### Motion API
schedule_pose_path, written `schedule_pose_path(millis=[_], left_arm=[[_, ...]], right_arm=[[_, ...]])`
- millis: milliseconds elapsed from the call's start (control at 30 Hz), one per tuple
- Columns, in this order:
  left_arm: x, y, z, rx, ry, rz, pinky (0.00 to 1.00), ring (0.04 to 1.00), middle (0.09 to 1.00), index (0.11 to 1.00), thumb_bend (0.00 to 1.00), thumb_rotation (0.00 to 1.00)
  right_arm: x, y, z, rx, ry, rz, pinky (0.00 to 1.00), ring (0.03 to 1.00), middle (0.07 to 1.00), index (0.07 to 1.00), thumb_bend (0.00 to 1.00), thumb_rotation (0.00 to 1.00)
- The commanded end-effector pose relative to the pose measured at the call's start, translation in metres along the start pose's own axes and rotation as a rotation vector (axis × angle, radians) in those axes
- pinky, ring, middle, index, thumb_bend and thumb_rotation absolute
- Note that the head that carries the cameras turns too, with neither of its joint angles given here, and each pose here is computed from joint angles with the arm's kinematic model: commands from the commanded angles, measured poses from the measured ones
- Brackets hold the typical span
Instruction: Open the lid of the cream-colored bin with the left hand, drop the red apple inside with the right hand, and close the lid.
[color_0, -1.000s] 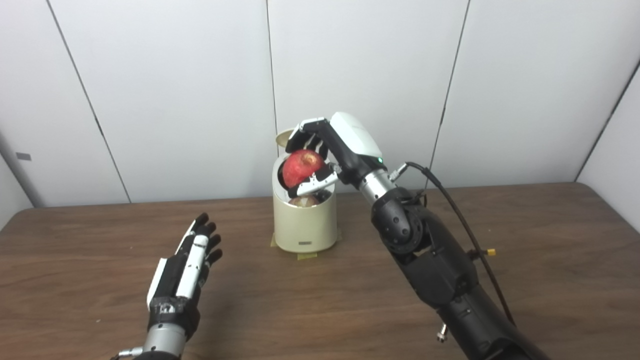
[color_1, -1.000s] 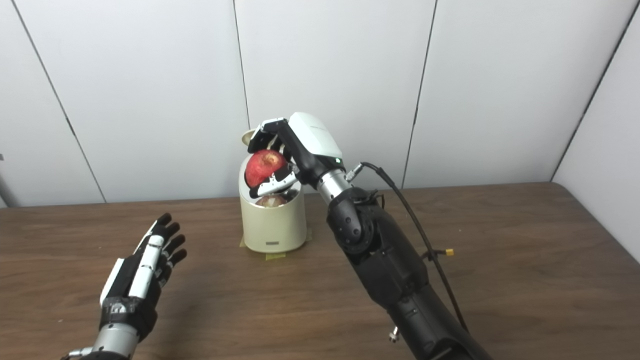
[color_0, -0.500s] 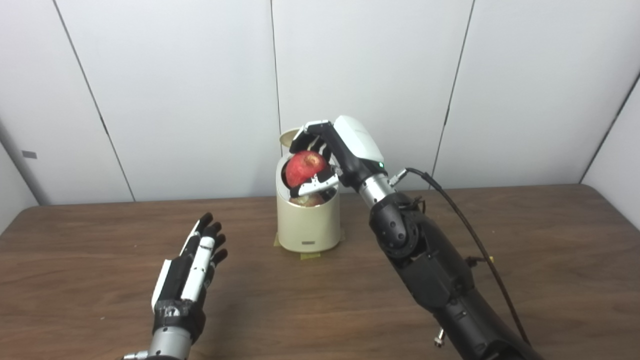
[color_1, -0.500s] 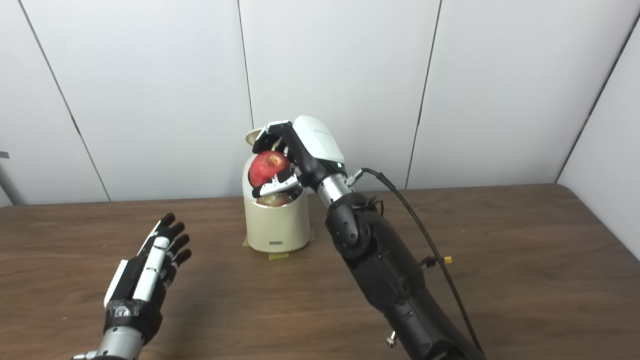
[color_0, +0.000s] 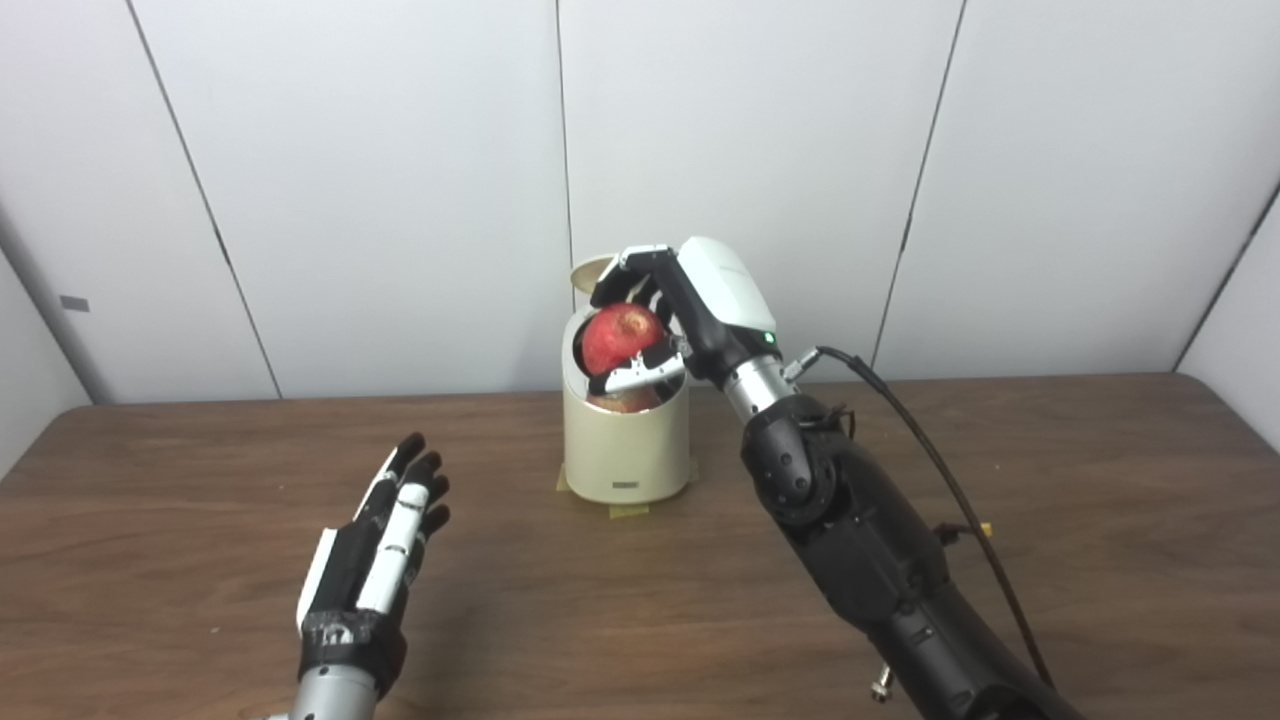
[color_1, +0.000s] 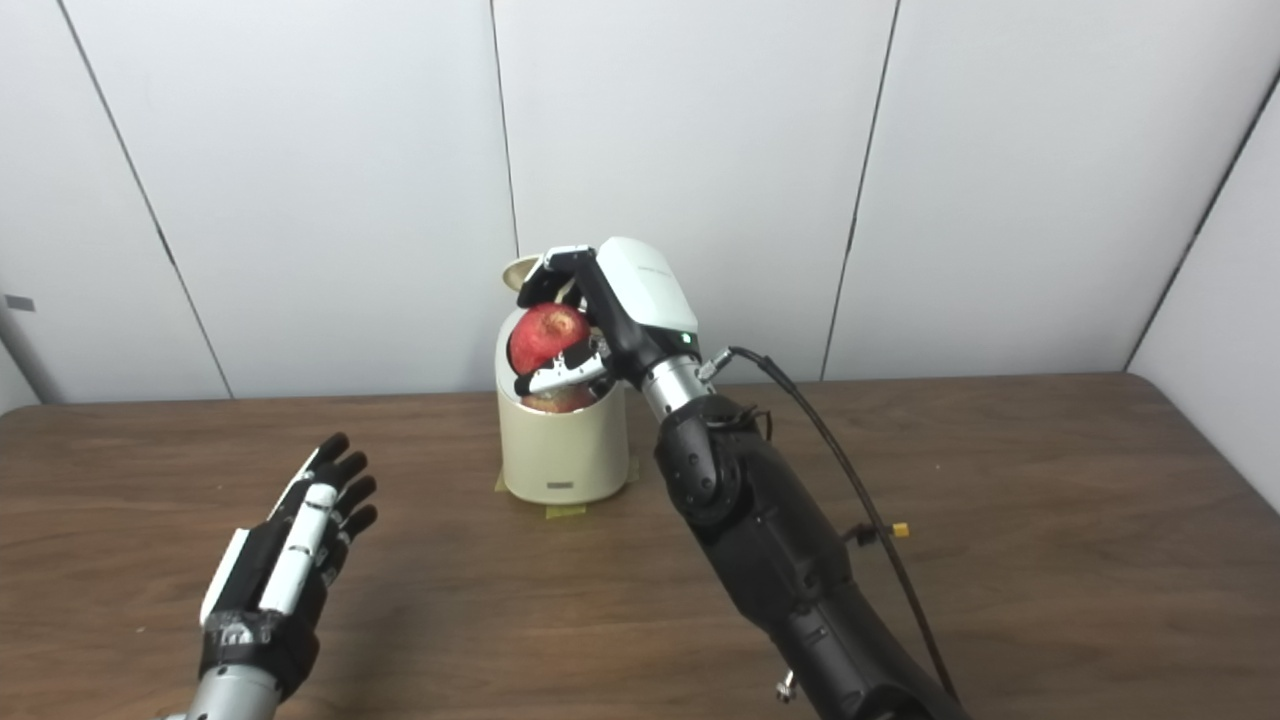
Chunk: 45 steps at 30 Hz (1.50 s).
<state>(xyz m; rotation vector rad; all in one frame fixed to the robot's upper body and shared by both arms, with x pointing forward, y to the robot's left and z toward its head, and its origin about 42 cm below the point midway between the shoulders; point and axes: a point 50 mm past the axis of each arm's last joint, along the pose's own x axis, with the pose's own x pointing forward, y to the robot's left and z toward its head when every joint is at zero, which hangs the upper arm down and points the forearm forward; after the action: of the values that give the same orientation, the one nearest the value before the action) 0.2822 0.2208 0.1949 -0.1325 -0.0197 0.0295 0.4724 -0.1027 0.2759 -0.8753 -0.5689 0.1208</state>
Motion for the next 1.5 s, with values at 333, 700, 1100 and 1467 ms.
schedule_pose_path(millis=[333, 700, 1100, 1467], left_arm=[[0.004, -0.008, 0.017, -0.003, -0.067, -0.040, 0.94, 0.936, 0.944, 0.969, 0.56, 0.68], [0.004, -0.008, 0.019, 0.002, -0.071, -0.043, 0.95, 0.936, 0.944, 0.971, 0.57, 0.65], [0.007, -0.010, 0.017, -0.005, -0.067, -0.047, 0.93, 0.931, 0.943, 0.960, 0.55, 0.67], [0.006, -0.012, 0.016, 0.004, -0.074, -0.060, 0.94, 0.932, 0.948, 0.963, 0.52, 0.66]], right_arm=[[0.022, -0.019, 0.007, -0.021, -0.061, -0.067, 0.34, 0.414, 0.510, 0.506, 0.50, 0.00], [0.029, -0.017, 0.002, -0.054, -0.036, -0.063, 0.34, 0.413, 0.512, 0.511, 0.50, 0.00], [0.031, -0.017, -0.004, -0.154, 0.009, 0.006, 0.51, 0.521, 0.584, 0.511, 0.52, 0.06], [0.029, -0.016, -0.004, -0.183, 0.016, 0.016, 0.81, 0.770, 0.742, 0.725, 0.86, 0.16]])
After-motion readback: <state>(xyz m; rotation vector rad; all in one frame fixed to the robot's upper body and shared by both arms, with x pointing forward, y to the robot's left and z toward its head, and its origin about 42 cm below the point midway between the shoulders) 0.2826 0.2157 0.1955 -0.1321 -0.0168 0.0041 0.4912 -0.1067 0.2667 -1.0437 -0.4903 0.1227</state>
